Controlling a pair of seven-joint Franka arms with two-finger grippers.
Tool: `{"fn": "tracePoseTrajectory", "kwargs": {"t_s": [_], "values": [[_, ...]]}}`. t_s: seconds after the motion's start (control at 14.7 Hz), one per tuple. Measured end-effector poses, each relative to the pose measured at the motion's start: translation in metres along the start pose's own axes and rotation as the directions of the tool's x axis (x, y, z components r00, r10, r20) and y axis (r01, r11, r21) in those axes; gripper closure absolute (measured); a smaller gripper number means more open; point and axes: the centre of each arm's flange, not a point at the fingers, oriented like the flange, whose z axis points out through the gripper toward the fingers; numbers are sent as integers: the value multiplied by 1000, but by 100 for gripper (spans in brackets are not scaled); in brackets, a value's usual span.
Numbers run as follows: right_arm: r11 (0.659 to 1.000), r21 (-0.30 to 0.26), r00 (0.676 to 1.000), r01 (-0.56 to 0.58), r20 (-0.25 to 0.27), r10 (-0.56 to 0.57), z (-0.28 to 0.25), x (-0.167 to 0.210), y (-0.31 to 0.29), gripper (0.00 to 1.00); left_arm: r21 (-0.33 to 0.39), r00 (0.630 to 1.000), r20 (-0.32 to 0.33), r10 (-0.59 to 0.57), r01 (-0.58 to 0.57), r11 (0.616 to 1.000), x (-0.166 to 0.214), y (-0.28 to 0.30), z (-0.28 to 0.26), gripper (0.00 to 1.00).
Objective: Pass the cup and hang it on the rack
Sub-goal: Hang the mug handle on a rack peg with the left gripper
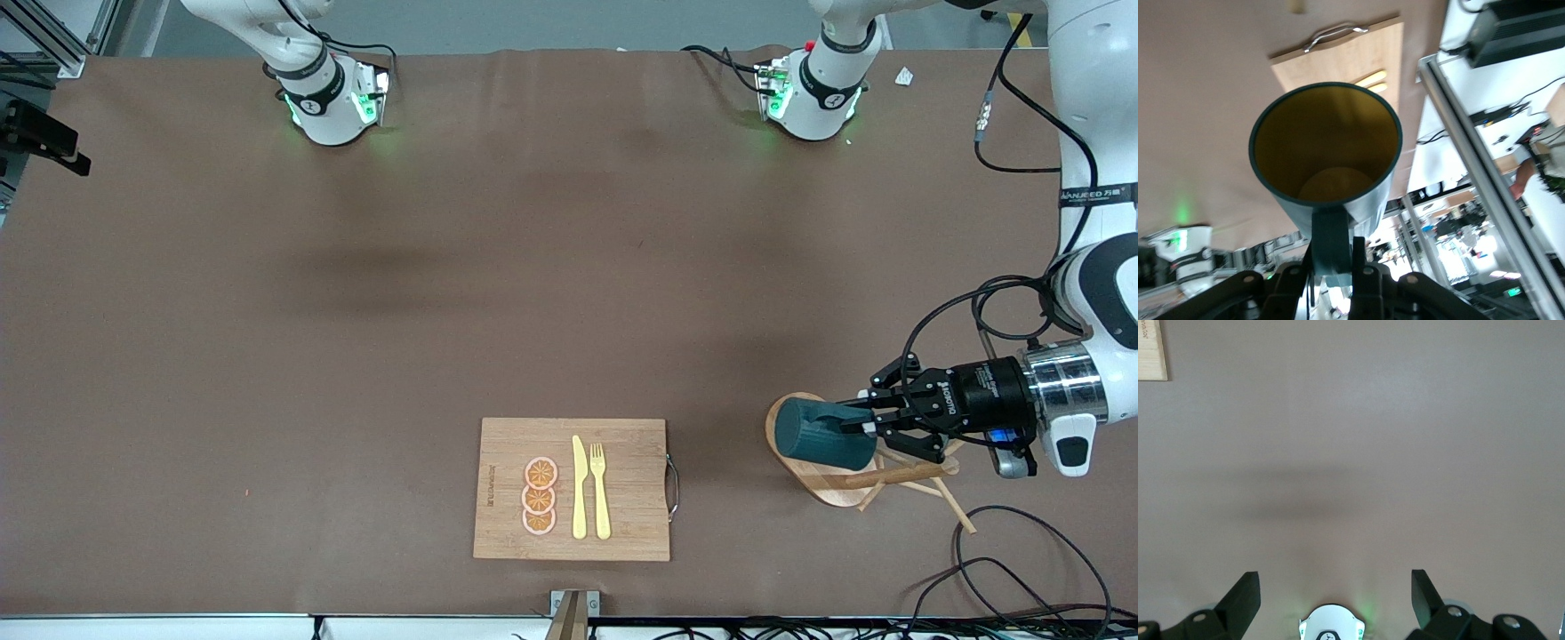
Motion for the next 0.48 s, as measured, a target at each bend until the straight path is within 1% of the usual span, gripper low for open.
{"fn": "tracePoseTrajectory", "kwargs": {"t_s": [0.27,0.48], "values": [[1000,21,1000,-11,0,11,0,-1,4,0,13,999,27,21,-21,1000,26,-12,-21,79],[999,27,999,-36,0,36,0,-1,2,0,5,999,36,32,-33,999,34,-14,-24,79]]}}
